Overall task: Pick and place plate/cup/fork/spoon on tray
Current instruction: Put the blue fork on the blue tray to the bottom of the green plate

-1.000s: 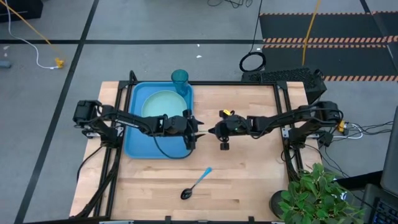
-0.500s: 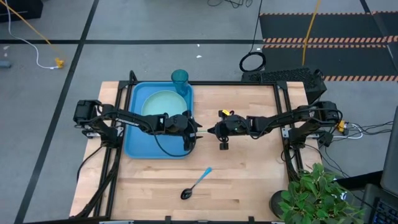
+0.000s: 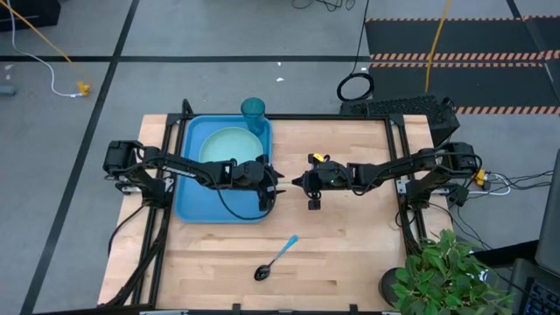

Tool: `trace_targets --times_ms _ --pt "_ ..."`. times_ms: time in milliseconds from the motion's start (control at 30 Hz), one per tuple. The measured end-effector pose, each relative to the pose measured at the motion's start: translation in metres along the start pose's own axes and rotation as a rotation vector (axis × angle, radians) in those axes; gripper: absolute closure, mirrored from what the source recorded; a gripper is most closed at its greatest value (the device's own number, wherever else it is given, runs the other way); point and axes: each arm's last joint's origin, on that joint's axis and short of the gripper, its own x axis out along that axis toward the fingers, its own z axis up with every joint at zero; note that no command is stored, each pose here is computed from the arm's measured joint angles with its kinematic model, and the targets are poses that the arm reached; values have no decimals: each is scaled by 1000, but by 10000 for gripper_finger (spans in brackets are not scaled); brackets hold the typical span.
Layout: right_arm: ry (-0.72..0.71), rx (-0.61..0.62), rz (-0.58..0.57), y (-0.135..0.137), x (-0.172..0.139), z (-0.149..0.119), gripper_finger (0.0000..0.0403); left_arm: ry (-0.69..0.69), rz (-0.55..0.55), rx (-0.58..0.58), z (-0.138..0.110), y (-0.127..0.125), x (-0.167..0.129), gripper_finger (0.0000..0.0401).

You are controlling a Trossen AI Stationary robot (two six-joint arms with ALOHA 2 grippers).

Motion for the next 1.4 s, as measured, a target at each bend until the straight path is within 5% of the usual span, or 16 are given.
trace_targets --times_ms 467,1133,1400 --pt "5 0 -21 -1 0 0 399 2 3 6 0 0 0 304" --pt "-21 3 -24 -1 0 2 399 8 13 7 -1 3 0 326" --pt "-20 1 -23 -1 0 2 399 8 15 14 -1 3 0 382"
